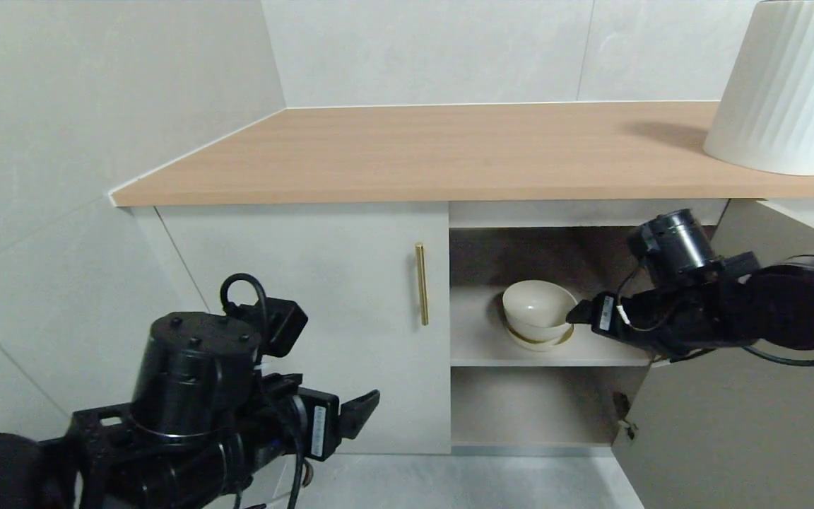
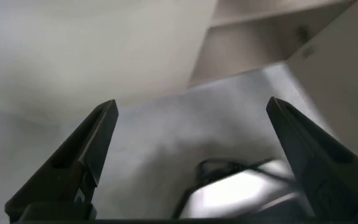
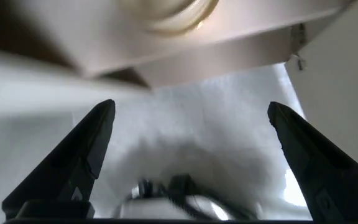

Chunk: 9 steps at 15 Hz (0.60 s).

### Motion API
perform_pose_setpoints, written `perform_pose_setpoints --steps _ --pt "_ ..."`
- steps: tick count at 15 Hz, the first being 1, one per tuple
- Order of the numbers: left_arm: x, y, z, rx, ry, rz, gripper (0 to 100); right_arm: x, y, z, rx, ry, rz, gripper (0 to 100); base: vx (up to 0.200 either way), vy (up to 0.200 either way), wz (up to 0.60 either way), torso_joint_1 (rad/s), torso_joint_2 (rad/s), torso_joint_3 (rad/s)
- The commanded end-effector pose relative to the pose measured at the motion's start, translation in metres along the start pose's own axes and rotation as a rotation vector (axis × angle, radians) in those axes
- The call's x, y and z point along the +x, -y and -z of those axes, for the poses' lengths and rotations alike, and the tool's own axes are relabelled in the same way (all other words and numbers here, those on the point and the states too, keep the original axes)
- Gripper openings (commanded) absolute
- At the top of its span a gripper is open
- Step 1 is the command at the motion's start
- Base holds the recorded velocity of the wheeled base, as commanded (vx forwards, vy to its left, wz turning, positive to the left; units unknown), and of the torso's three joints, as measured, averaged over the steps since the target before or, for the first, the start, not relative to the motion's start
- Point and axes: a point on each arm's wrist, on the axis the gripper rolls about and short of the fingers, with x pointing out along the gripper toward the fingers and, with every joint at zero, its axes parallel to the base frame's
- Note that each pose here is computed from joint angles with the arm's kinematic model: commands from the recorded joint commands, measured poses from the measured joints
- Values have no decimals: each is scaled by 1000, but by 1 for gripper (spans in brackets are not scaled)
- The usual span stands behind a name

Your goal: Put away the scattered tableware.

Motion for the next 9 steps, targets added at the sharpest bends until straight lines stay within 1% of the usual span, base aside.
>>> perform_pose_setpoints --steps 1,2,3,4,5,7,9 --pt "-22 -20 3 20 31 -43 100 -76 9 12 -58 22 -80 100 0 0 0 0 0 0" --pt "-27 -23 5 27 35 -54 100 -85 12 20 -79 -18 -69 100 0 0 0 0 0 0" --pt "-31 -25 6 24 41 -55 100 -92 17 28 -98 -53 -58 100 0 0 0 0 0 0" --pt "-32 -26 8 24 39 -55 100 -93 19 32 -104 -67 -64 100 0 0 0 0 0 0" --pt "-35 -26 8 24 45 -56 100 -93 18 38 -137 -91 -78 100 0 0 0 0 0 0" --pt "-37 -27 8 23 45 -56 100 -92 19 41 -170 -101 -76 100 0 0 0 0 0 0" --pt "-37 -25 9 32 34 -49 100 -93 19 42 -180 -103 -75 100 -200 0 0 7 0 5"
